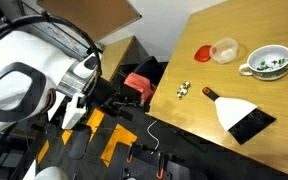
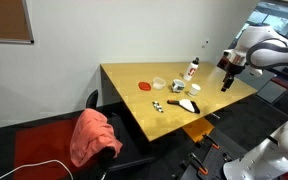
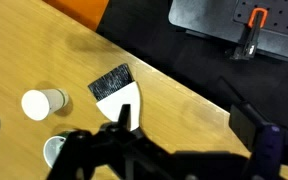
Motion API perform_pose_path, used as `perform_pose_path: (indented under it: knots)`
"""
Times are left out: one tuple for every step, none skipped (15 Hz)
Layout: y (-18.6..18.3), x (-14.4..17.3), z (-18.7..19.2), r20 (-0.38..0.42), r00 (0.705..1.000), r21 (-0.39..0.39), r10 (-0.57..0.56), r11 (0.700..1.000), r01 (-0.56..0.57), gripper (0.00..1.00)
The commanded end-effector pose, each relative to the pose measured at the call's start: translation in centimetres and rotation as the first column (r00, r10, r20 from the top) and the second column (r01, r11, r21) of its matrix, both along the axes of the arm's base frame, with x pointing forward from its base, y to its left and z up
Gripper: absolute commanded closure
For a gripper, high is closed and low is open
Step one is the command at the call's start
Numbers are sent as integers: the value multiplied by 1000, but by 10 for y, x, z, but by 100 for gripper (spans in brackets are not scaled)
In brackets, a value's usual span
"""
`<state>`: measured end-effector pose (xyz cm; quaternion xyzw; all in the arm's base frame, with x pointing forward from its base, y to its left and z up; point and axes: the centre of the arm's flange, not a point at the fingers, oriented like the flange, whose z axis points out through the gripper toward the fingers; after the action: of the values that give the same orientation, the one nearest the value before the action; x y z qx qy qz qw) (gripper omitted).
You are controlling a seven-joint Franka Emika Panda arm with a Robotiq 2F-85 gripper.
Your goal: Use the broom to sweep the sweets on the table to the right
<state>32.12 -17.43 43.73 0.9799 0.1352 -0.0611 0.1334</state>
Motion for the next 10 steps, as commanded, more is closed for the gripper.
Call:
perform_pose_path:
  knots:
    - [0,0,0,0,1000,0,0,1000,0,0]
    - [0,0,0,0,1000,0,0,1000,0,0]
    - [0,0,0,0,1000,0,0,1000,0,0]
    - [0,0,0,0,1000,0,0,1000,0,0]
    - [0,0,0,0,1000,0,0,1000,0,0]
    - [0,0,0,0,1000,0,0,1000,0,0]
    - [0,0,0,0,1000,0,0,1000,0,0]
    - [0,0,0,0,1000,0,0,1000,0,0]
    - [-1,3,-1,11,1000,-4,-15,1000,15,0]
    - [-4,7,-3,26,998,-8,-61,998,61,0]
